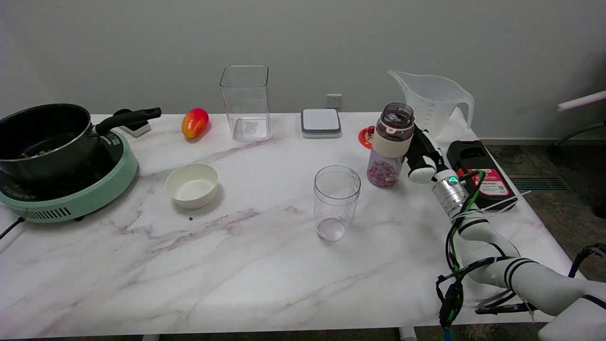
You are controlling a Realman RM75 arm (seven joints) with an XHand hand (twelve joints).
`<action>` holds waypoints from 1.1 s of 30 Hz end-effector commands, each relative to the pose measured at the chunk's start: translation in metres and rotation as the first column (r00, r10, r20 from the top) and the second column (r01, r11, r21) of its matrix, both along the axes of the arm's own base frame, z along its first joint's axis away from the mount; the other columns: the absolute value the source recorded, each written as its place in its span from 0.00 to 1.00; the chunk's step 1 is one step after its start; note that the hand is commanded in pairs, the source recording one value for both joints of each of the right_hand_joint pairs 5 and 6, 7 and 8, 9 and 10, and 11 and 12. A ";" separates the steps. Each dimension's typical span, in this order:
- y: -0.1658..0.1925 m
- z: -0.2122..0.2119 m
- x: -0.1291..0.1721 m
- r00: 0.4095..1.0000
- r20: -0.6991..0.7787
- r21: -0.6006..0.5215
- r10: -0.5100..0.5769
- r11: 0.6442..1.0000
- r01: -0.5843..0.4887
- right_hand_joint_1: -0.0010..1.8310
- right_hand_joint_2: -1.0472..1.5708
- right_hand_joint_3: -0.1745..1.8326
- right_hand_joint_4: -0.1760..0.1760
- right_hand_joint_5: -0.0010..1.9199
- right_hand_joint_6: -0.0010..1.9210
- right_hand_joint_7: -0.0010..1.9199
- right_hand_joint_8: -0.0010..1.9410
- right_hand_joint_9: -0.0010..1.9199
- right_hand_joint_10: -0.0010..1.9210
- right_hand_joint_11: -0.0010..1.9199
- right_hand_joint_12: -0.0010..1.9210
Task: Pick up the black plastic bottle.
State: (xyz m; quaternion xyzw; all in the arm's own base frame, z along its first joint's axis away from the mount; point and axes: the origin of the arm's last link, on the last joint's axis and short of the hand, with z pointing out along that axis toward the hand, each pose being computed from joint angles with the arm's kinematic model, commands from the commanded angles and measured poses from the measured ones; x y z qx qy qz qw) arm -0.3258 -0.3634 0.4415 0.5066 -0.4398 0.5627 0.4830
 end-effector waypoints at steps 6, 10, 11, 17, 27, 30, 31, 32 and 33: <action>-0.006 -0.005 -0.006 0.999 -0.019 -0.008 -0.038 0.999 0.038 0.74 0.09 0.56 0.50 0.05 0.05 0.28 0.28 0.20 0.20 0.19 0.19; -0.006 -0.005 -0.006 0.999 -0.018 -0.010 -0.037 0.999 0.037 0.76 0.16 0.53 0.50 0.05 0.05 0.31 0.30 0.22 0.22 0.20 0.20; -0.006 -0.005 -0.006 0.999 -0.018 -0.011 -0.038 0.999 0.038 0.76 0.18 0.52 0.50 0.05 0.05 0.31 0.31 0.23 0.23 0.20 0.20; -0.006 -0.003 -0.006 0.999 -0.019 -0.014 -0.039 0.999 0.039 0.78 0.26 0.47 0.50 0.06 0.06 0.34 0.34 0.29 0.29 0.19 0.19; -0.007 -0.002 -0.005 0.999 -0.019 -0.018 -0.040 0.999 0.040 0.81 0.35 0.42 0.50 0.10 0.10 0.40 0.39 0.40 0.40 0.21 0.21; -0.008 -0.002 -0.005 0.999 -0.018 -0.019 -0.043 0.999 0.043 0.82 0.36 0.40 0.50 0.12 0.12 0.44 0.43 0.43 0.43 0.25 0.25; -0.008 -0.002 -0.005 0.999 -0.018 -0.019 -0.043 0.999 0.043 0.82 0.37 0.41 0.50 0.14 0.14 0.45 0.45 0.45 0.45 0.26 0.26; -0.008 -0.002 -0.005 0.999 -0.018 -0.019 -0.044 0.999 0.043 0.82 0.37 0.41 0.50 0.15 0.15 0.46 0.46 0.46 0.46 0.26 0.26; -0.008 -0.002 -0.006 0.999 -0.018 -0.020 -0.044 0.999 0.044 0.82 0.37 0.42 0.50 0.16 0.16 0.48 0.47 0.46 0.46 0.27 0.27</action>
